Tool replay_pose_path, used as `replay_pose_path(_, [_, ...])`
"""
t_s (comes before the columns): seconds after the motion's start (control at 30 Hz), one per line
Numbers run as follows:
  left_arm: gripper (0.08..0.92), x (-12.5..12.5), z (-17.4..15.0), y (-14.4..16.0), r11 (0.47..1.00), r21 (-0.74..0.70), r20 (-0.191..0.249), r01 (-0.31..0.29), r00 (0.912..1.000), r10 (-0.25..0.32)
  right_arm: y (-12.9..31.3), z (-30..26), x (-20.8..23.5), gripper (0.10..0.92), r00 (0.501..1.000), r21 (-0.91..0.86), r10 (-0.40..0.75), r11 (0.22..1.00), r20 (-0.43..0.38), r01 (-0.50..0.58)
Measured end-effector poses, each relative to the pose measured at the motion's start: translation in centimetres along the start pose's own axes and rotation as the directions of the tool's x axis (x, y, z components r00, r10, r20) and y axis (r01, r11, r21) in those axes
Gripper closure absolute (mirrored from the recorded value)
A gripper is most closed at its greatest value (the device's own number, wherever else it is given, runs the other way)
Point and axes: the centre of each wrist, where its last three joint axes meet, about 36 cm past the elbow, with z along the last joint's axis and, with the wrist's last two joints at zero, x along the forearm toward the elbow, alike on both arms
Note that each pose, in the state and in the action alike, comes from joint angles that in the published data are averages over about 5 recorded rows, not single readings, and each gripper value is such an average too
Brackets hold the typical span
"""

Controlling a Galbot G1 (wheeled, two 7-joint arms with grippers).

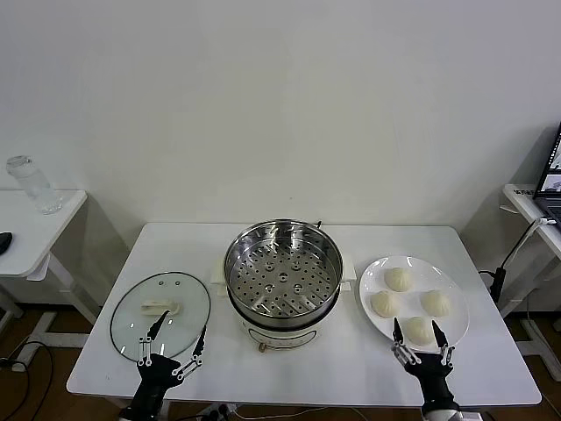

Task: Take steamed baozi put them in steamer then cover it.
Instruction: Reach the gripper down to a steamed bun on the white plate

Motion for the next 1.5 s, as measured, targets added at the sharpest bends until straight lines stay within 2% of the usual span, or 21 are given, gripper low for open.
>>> replay_pose_path(0.07, [0.177,0.0,-0.1,-0.1,1.000,0.001,0.003,-0.001,1.0000,0.001,-0.2,-0.4,-1.0,0.200,1.000,0.004,0.002,1.000,-0.003,-0.002])
replay_pose_path(0.37, [0.177,0.0,-0.4,-0.4,1.000,0.003,0.019,-0.007,0.9998,0.007,-2.7,-3.9,-11.8,0.200,0.998,0.049,-0.041,0.998,-0.053,0.044])
replay_pose_path(0.5, [0.177,0.0,-0.3,-0.4,1.000,0.003,0.015,-0.016,0.9998,0.016,-4.3,-5.4,-16.5,0.200,0.988,0.099,-0.119,0.987,-0.096,0.129])
replay_pose_path(0.67, [0.177,-0.2,-0.4,-0.3,1.000,0.001,0.017,-0.019,0.9997,0.019,-6.8,-7.4,-21.7,0.200,0.943,0.188,-0.285,0.930,-0.173,0.316])
replay_pose_path(0.77, [0.177,-0.3,-0.5,-0.2,1.000,0.002,0.017,-0.017,0.9997,0.017,-8.2,-8.8,-24.5,0.200,0.887,0.247,-0.397,0.858,-0.235,0.449])
replay_pose_path(0.87, [0.177,-0.2,-0.6,-0.1,1.000,0.001,0.017,-0.017,0.9997,0.017,-9.3,-10.4,-27.2,0.200,0.811,0.299,-0.495,0.759,-0.312,0.579])
replay_pose_path(1.07, [0.177,-0.1,-0.8,0.0,1.000,0.001,0.017,-0.014,0.9998,0.014,-10.6,-13.8,-32.0,0.200,0.606,0.361,-0.606,0.487,-0.516,0.795])
replay_pose_path(1.27, [0.177,0.0,-0.8,0.0,1.000,0.003,0.016,-0.008,0.9998,0.008,-11.2,-17.1,-35.4,0.200,0.416,0.353,-0.566,0.224,-0.712,0.908])
replay_pose_path(1.5, [0.177,0.3,-0.8,0.1,1.000,0.002,0.010,0.001,1.0000,-0.001,-10.8,-17.9,-37.9,0.200,0.284,0.297,-0.426,0.038,-0.859,0.954])
